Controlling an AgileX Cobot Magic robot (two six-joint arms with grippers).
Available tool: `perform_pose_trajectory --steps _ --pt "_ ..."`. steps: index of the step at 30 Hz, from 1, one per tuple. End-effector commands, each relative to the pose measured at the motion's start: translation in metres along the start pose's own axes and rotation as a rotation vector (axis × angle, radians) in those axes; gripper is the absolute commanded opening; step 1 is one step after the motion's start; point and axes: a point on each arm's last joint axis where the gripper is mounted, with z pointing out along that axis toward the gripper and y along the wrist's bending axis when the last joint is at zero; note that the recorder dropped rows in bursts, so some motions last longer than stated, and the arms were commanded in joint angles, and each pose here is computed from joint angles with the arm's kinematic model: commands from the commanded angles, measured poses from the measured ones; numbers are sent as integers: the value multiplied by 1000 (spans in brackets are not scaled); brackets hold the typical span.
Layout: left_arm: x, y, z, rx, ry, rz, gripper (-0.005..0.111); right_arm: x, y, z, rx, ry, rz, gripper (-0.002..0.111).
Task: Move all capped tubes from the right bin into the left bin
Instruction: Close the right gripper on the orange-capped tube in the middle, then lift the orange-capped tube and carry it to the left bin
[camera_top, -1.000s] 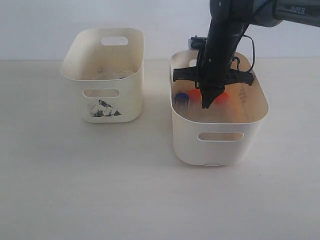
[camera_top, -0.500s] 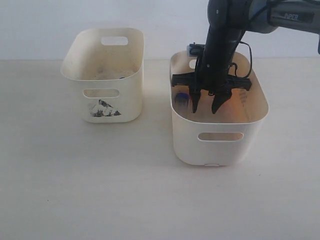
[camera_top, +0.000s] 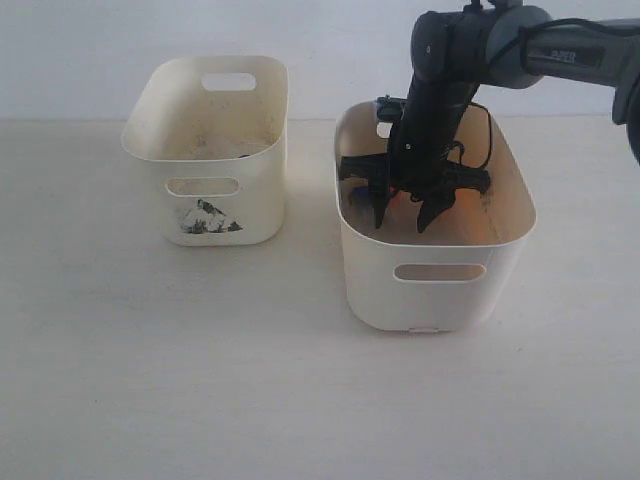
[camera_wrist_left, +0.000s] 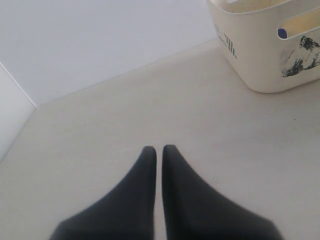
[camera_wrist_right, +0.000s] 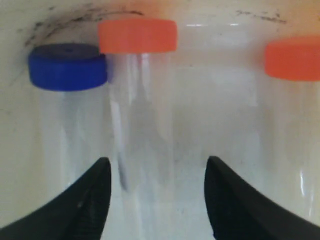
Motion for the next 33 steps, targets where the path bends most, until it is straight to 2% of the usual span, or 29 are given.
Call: perform_pose_trajectory --steps 1,4,5,7,9,15,25,28,33 --pt "-2 0 0 5 -10 -11 4 -1 2 13 -28 9 34 54" --pt "-2 0 0 5 -10 -11 4 -1 1 15 -26 13 35 51" --pt "-2 0 0 5 -10 -11 4 -1 1 15 -25 11 34 40" --pt "-2 0 0 5 -10 -11 4 -1 1 15 -25 12 25 24" --pt "-2 0 0 5 -10 -11 4 0 1 15 -21 22 1 -1" --pt "-2 0 0 5 -10 -11 4 3 3 -15 -27 5 -31 0" --pt "-2 0 0 5 -10 -11 4 24 10 -137 -100 -168 -109 0" --pt "-2 0 0 5 -10 -11 4 33 18 -166 -190 -232 -156 0" --pt "-2 0 0 5 -10 -11 4 48 59 -190 -488 -331 -384 0"
